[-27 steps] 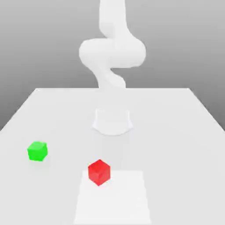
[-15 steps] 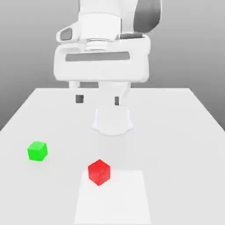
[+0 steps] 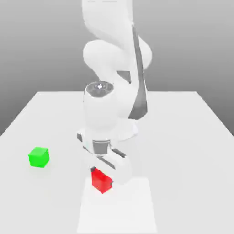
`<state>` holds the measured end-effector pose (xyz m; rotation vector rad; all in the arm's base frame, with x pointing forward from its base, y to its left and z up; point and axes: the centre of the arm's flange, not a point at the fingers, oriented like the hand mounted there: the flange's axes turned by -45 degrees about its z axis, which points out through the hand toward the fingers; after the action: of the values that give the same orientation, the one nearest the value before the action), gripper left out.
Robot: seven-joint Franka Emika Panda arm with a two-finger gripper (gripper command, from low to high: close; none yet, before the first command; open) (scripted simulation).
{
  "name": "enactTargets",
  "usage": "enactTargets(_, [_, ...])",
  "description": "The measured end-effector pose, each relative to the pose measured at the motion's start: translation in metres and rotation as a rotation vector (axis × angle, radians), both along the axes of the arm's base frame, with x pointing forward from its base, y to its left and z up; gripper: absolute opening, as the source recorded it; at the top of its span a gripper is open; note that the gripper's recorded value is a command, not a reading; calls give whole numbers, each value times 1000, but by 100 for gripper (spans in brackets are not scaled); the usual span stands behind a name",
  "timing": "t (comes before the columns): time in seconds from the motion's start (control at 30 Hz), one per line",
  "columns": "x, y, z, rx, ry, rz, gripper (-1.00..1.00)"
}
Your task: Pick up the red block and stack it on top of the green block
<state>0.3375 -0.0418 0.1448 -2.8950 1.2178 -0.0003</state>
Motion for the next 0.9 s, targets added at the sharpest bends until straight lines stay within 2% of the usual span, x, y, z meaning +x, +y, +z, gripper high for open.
enactTargets(0.17, [0, 0, 1, -1, -1, -1, -100])
enactTargets(0.4, [1, 1, 54, -2, -1, 2, -100])
enactTargets(0.53, [-9, -49, 72, -4, -1, -113, -100])
enactTargets(0.7, [-42, -133, 85, -6, 0, -319, -100])
enactTargets(0.9, [-111, -219, 99, -3, 0, -570, -100])
